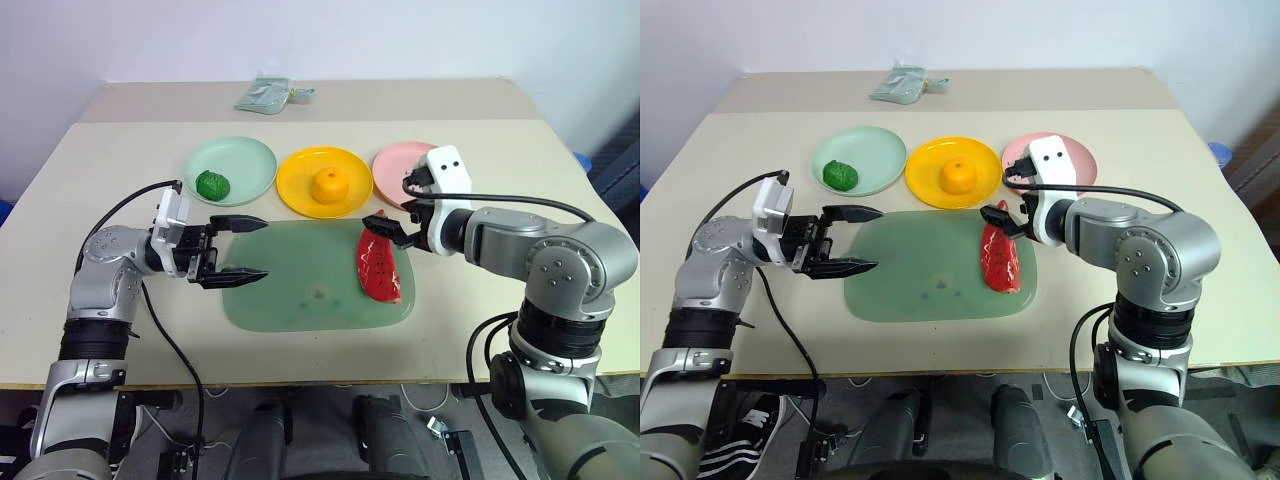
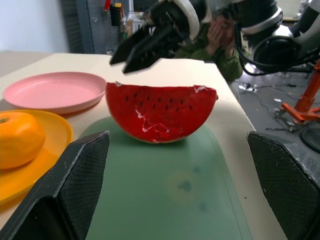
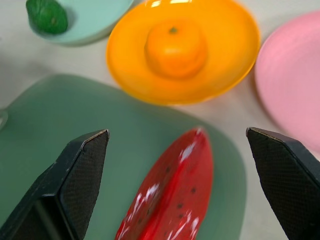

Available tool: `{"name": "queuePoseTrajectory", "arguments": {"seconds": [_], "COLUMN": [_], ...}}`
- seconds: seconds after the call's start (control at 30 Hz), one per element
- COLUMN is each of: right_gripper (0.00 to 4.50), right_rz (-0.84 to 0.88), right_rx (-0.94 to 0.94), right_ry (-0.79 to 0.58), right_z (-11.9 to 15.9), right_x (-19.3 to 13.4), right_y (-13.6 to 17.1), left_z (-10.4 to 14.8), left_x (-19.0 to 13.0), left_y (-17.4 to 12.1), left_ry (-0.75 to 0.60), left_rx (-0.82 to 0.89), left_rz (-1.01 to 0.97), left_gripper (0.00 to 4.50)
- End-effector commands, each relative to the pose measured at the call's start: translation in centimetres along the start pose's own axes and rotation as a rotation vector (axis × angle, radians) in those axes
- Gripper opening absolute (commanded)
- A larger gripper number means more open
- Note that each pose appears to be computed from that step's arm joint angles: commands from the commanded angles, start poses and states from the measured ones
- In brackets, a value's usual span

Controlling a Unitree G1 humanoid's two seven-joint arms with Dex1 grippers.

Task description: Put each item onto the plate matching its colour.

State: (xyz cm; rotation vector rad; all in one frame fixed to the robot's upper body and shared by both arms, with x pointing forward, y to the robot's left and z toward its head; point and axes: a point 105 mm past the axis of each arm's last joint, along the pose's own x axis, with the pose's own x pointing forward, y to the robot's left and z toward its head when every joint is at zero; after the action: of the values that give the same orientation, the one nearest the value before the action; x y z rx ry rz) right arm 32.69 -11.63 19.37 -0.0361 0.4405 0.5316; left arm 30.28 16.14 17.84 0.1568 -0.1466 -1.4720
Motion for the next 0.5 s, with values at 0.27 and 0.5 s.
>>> {"name": "queuePoseTrajectory", "arguments": {"seconds": [0.27,0.5], "right_gripper": [4.50,4.50], "right_rz": [-0.014,0.023], "right_rx": [-0.080,-0.110], "right_ry": [0.084,0.144], "right_z": [-2.4,-3.3], "right_x": [-0.5,-0.6], "right_y": [0.7,1.0], "left_z": [0.7,0.6], "left_x": [0.3,0.3], "left_y": [-0.3,-0.5], "left_ry": [-0.002,0.010], "left_rx": [0.047,0.045], "left_rz": [-0.007,-0.009], "left_gripper": [4.47,4.47]}}
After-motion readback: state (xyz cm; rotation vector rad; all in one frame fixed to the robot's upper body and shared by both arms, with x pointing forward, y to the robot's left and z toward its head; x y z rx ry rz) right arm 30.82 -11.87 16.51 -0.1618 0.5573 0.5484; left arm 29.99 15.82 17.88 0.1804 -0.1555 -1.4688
